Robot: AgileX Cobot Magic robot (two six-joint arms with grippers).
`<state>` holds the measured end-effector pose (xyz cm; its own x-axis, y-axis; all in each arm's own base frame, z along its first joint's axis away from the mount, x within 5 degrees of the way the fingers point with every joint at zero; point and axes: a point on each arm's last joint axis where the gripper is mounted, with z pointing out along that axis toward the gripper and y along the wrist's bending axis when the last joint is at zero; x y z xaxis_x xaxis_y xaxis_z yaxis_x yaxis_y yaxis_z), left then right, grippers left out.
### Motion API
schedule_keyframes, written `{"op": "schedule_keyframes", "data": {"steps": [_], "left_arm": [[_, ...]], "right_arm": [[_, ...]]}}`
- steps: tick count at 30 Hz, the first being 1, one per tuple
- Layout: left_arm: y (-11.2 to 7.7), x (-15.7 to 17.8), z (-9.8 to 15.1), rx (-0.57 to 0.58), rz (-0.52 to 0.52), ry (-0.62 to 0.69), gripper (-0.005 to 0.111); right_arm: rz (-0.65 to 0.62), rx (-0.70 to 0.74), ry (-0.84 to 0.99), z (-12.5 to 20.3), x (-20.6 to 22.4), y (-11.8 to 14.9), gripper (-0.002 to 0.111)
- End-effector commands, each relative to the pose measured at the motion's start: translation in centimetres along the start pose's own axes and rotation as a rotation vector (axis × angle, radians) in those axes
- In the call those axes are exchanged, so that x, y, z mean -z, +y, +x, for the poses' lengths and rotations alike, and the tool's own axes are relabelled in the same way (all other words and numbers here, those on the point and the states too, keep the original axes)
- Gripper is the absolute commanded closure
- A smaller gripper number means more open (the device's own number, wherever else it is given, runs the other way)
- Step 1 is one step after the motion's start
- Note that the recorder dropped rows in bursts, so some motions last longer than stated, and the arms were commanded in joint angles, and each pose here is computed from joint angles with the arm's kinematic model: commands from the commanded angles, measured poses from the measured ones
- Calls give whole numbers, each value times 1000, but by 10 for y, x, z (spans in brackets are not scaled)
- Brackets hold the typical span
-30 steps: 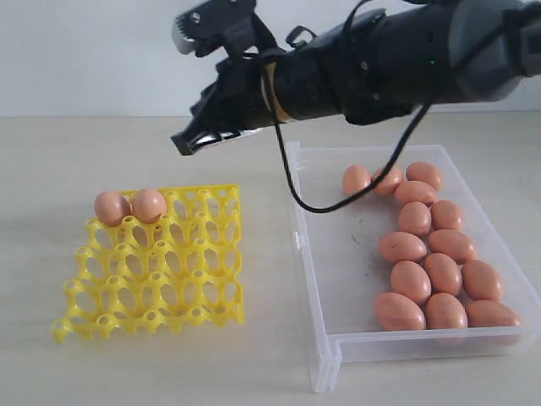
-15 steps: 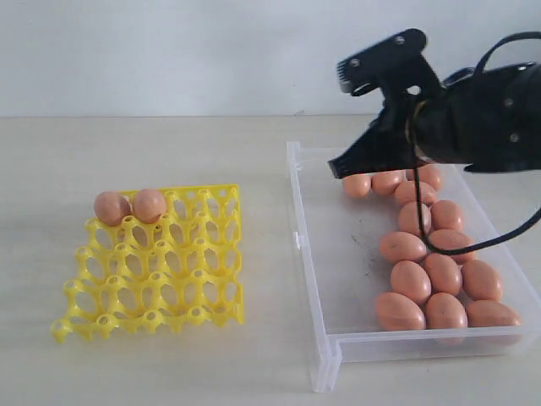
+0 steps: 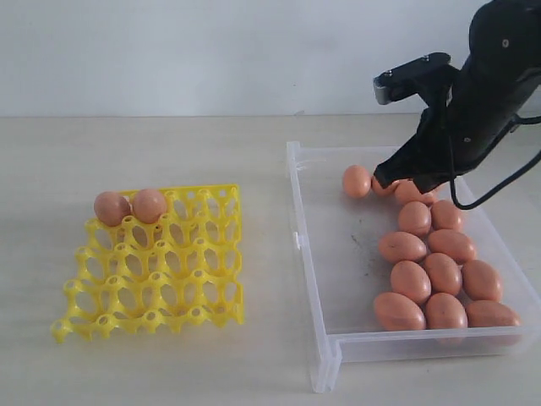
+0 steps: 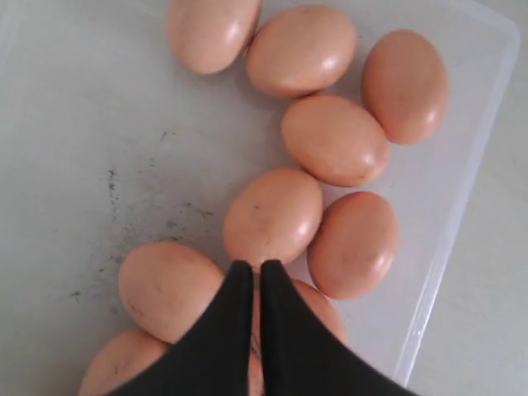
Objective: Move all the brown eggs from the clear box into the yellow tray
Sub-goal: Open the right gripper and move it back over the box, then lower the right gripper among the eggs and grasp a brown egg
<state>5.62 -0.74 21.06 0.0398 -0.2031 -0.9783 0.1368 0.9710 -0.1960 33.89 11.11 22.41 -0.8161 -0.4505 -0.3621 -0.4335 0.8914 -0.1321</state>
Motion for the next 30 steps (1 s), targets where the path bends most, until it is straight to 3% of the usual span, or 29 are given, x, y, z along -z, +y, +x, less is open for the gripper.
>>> {"op": "schedule_keyframes", "data": {"steps": [1,8,10,21,30], "left_arm": [[0,0,-3,17,4,-20,103],[0,0,-3,17,4,-20,103],[0,0,-3,17,4,-20,103],[0,0,-3,17,4,-20,103],[0,0,-3,17,4,-20,103]], "right_arm": [[-32,-8,55,-1,-8,0,103],[-39,-87,121,2,-39,3,59],[-38,-120,128,2,-48,4,55],[-34,-122,100,-7,-67,4,54],[-92,-218,109,-7,-67,9,54]]}}
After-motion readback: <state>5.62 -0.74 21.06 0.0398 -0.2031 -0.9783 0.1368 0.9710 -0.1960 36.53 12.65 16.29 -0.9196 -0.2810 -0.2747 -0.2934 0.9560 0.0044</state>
